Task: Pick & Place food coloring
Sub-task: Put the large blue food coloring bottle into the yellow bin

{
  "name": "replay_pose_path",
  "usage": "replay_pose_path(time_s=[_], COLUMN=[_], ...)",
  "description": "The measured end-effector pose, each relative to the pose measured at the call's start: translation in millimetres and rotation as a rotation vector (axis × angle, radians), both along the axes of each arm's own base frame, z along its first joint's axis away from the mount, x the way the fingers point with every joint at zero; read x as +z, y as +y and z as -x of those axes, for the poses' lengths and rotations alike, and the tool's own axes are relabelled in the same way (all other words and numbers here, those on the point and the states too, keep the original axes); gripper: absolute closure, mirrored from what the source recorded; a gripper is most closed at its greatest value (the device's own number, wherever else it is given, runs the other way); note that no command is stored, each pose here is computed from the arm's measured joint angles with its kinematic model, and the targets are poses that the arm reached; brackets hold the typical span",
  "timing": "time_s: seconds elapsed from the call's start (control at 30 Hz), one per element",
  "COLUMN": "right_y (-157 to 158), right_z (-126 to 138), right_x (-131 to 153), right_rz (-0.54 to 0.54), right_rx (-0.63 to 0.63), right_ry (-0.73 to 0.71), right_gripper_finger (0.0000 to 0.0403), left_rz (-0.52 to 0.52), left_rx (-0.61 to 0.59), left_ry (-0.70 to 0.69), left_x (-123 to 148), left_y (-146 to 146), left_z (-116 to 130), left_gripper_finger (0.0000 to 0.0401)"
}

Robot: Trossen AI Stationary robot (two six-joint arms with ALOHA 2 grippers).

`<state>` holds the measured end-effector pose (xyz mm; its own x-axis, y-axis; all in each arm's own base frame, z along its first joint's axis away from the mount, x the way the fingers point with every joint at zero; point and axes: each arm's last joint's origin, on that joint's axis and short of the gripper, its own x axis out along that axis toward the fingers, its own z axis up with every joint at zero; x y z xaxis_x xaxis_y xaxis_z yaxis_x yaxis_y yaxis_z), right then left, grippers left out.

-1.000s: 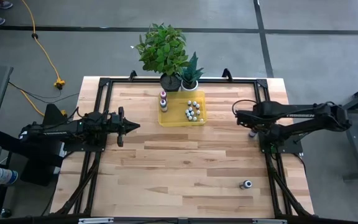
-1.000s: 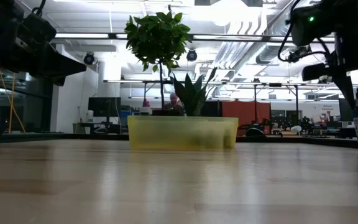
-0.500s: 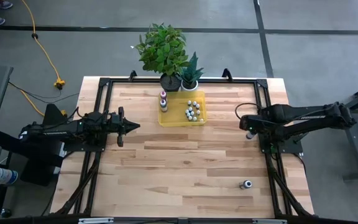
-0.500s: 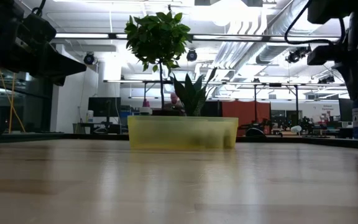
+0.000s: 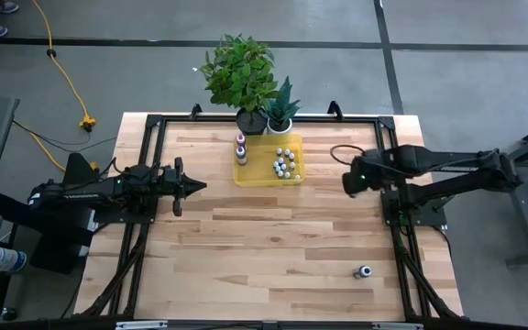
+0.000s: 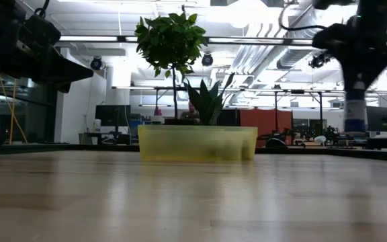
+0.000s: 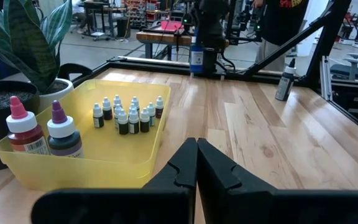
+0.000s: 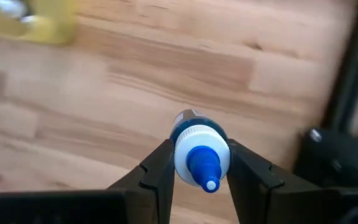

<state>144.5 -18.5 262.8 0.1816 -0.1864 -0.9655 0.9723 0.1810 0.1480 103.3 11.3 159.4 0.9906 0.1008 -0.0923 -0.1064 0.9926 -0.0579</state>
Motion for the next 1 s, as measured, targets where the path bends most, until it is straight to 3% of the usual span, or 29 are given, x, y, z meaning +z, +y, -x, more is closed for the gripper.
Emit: replay_pose_path(time_s=[0.33, 0.63, 0.9, 1.0], right_y=[-30, -60, -85, -92], right_z=[-56, -124, -199, -224], right_x=[35, 69, 68, 62], right_rz=[0.089, 0.183, 0.252, 0.271], right_rx=[0.314, 0.597, 0.936, 1.007], right_ry=[-0.012, -0.042, -0.03, -0.021], right_gripper_finger=[0.0289, 0.0289, 0.0289, 0.0289], left_rz=[0.0, 0.0, 0.0, 0.0], left_rx=[0.0, 0.0, 0.0, 0.0], left_ry=[0.0, 0.0, 0.0, 0.0], left_x=[0, 0, 0, 0], left_y=[0, 0, 0, 0], left_z=[0, 0, 0, 0], left_gripper_finger=[0.0401, 0.0401, 0.0401, 0.0401])
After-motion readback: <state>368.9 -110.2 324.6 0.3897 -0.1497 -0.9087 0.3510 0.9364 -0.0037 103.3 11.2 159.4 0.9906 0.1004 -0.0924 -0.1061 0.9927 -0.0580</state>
